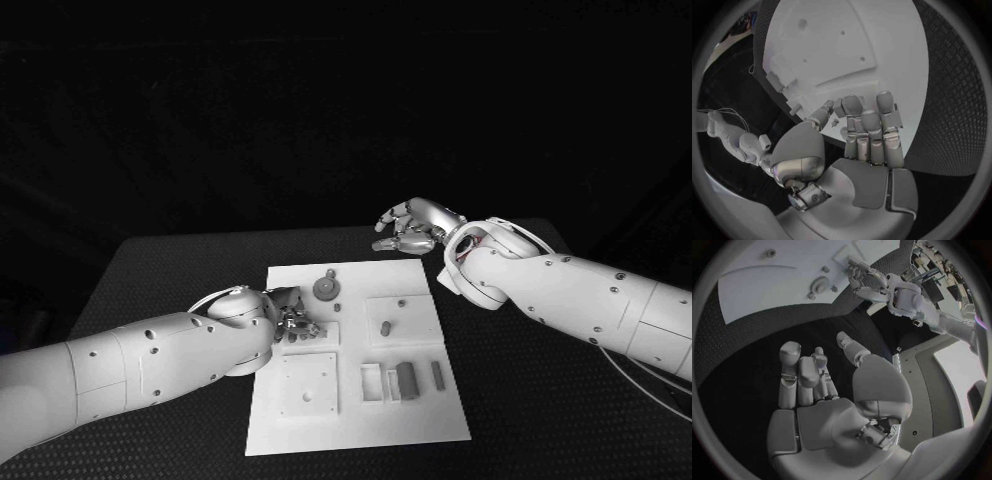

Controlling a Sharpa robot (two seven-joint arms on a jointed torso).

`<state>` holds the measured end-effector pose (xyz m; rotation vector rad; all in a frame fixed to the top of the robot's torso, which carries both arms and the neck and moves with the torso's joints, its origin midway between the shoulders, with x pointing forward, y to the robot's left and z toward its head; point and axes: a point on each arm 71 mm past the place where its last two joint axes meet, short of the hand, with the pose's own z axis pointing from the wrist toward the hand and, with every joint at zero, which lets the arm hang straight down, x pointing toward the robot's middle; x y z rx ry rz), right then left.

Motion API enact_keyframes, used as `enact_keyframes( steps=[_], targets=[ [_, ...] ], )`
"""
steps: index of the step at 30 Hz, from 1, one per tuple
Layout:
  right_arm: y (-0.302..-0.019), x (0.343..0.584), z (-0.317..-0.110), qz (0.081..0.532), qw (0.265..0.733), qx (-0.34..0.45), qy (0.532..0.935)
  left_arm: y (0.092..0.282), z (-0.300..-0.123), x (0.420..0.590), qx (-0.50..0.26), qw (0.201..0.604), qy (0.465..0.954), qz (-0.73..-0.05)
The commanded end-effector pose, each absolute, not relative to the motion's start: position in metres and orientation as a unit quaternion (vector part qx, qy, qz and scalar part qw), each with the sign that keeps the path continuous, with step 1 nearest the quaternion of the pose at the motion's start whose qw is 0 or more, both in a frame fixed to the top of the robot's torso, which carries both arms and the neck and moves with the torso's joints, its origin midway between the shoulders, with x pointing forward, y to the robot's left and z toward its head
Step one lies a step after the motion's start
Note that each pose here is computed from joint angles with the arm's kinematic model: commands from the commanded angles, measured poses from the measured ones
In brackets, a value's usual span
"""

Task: Assemble the parts on the task board

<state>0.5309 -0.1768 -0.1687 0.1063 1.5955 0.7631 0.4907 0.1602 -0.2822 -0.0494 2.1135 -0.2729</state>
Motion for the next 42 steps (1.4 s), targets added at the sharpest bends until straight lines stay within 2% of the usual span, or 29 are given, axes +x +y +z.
enact_keyframes(
  steps=[1, 24, 42],
  targets=[
    [-0.1761, 0.5305, -0.1692, 0.335, 0.630, 0.043, 0.700, 0.1610, -0.2847, 0.4890, -0.017, 0.481, 0.869, -0.112],
    [-0.1763, 0.5309, -0.1696, 0.334, 0.630, 0.043, 0.700, 0.1624, -0.2839, 0.4887, -0.039, 0.472, 0.872, -0.121],
    [-0.1769, 0.5317, -0.1700, 0.333, 0.630, 0.044, 0.700, 0.1591, -0.2796, 0.4904, -0.051, 0.483, 0.863, -0.137]
  ],
)
